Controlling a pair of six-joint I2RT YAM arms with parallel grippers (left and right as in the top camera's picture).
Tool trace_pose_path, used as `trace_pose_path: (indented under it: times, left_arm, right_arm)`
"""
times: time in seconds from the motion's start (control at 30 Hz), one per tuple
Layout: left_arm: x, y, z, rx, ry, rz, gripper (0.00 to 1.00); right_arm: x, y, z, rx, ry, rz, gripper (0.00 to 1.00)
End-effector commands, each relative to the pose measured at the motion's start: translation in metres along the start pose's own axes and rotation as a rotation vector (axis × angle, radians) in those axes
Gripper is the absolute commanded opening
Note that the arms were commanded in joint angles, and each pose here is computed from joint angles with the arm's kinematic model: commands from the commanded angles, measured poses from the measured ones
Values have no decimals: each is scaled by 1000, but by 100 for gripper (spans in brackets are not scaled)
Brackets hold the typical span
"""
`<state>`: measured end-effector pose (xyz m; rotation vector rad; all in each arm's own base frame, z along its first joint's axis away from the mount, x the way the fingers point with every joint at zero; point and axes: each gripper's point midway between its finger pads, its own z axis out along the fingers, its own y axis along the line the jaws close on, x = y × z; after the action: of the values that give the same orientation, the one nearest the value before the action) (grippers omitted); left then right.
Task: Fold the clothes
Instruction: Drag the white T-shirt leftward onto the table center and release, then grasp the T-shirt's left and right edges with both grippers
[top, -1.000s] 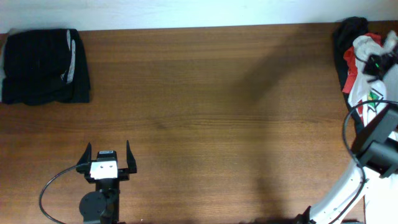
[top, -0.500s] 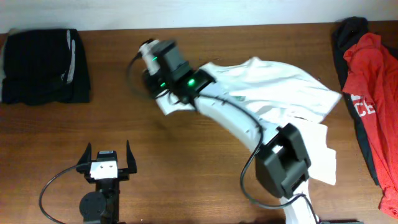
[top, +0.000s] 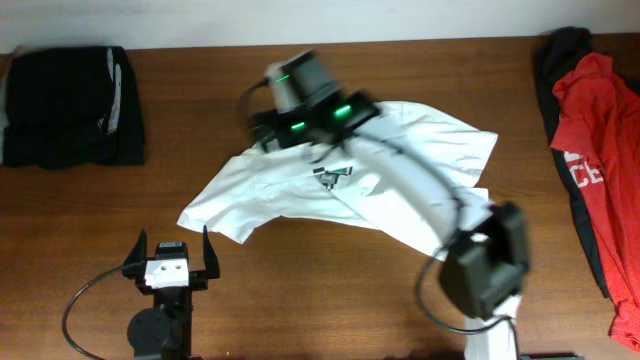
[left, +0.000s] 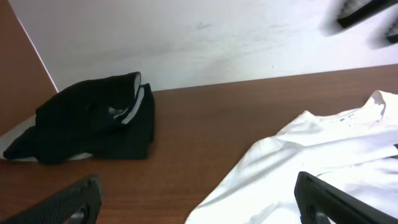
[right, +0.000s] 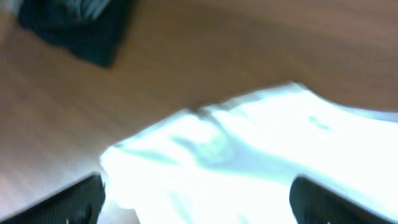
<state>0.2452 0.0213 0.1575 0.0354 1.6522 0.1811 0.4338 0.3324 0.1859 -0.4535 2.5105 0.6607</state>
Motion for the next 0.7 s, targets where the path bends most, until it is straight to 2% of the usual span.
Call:
trace_pose_path:
  times: [0.0,0.07,0.17,0.23,0.3,0.4,0.47,0.53,0.6,0.67]
  left_arm:
    - [1,2,0,-12,2,6,99]
    - [1,3,0,-13,2,5,99]
    - [1,2,0,-12,2,5,99]
    - [1,10,0,-56,5,69,99]
    - [1,10,0,-55,5,73,99]
    - [0,9,0,-50,0,72,99]
    - [-5,-9,0,56,-29,72,99]
    - [-38,-55,-13,339,-175,-4,99]
    - [-62,-71,-26,466,-229,-124,99]
    - [-85,-79,-36,545,-242,-119,99]
  right_arm:
    - [-6,-62,-102,34,2,182,98]
    - [25,-121,-126,128,108,344,99]
    - [89,-210,-190,267,255,766,99]
    - [120,-237,-235,307,280,931,99]
    - [132,-244,-274,324,227,955,99]
    - [142,-216,-339,392,68,889,99]
    - [148,-194,-362,451,-5,831,99]
    - [174,-171,-365,465,-13,811,99]
    - [206,-166,-349,456,54,844,99]
    - [228,-171,-320,418,117,879,99]
